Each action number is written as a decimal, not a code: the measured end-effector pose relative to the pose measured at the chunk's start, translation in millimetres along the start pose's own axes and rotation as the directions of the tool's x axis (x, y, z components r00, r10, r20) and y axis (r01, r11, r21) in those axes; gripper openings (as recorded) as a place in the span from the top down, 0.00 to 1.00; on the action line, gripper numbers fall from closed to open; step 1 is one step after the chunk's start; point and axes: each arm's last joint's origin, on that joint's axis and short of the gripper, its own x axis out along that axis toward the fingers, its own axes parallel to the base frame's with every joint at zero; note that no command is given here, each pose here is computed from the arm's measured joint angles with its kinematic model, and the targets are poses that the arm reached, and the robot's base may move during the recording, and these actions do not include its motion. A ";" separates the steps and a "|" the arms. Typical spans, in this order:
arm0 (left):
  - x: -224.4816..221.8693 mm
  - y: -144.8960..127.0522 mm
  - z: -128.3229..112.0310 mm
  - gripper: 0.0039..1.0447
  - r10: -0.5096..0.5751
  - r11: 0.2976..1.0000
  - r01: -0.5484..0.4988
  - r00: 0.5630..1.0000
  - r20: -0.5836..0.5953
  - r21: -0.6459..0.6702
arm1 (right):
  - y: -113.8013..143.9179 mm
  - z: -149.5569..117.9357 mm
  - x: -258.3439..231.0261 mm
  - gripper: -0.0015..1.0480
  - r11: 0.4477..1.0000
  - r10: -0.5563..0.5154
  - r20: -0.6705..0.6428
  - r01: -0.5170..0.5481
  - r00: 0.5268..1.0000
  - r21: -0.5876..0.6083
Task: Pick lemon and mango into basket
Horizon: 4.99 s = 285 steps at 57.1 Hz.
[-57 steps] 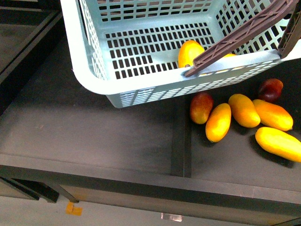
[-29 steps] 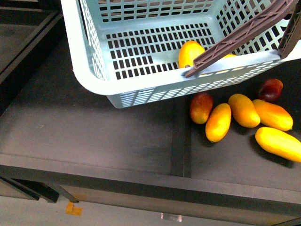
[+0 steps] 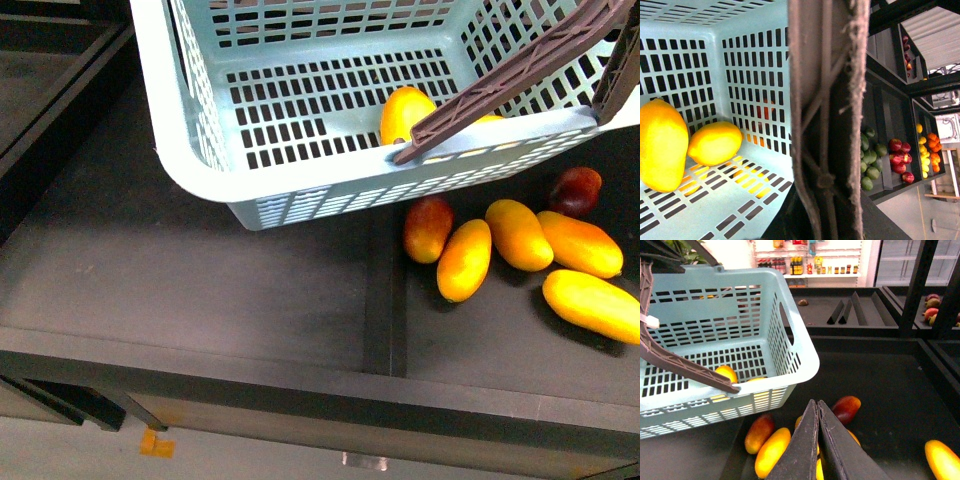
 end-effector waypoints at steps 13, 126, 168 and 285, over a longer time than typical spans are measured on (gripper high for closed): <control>0.0 0.0 0.0 0.95 0.000 1.000 0.000 1.000 0.000 0.001 | 0.1 -2.7 -10.7 0.98 1.000 0.001 -0.006 -0.001 1.000 0.000; 22.9 229.5 119.7 0.47 0.645 0.548 -0.113 0.688 0.333 -0.829 | 0.2 -2.6 -10.9 0.08 1.000 0.001 -0.004 -0.001 1.000 -0.001; -165.2 197.1 -7.5 0.75 0.196 0.690 -0.654 0.582 0.789 0.310 | 0.2 -2.6 -10.9 0.08 1.000 0.002 -0.004 -0.002 1.000 -0.001; -286.5 201.4 -177.2 0.97 0.192 0.630 -0.688 0.588 0.786 0.362 | 0.2 -2.6 -10.9 0.08 1.000 0.002 -0.004 -0.002 1.000 -0.001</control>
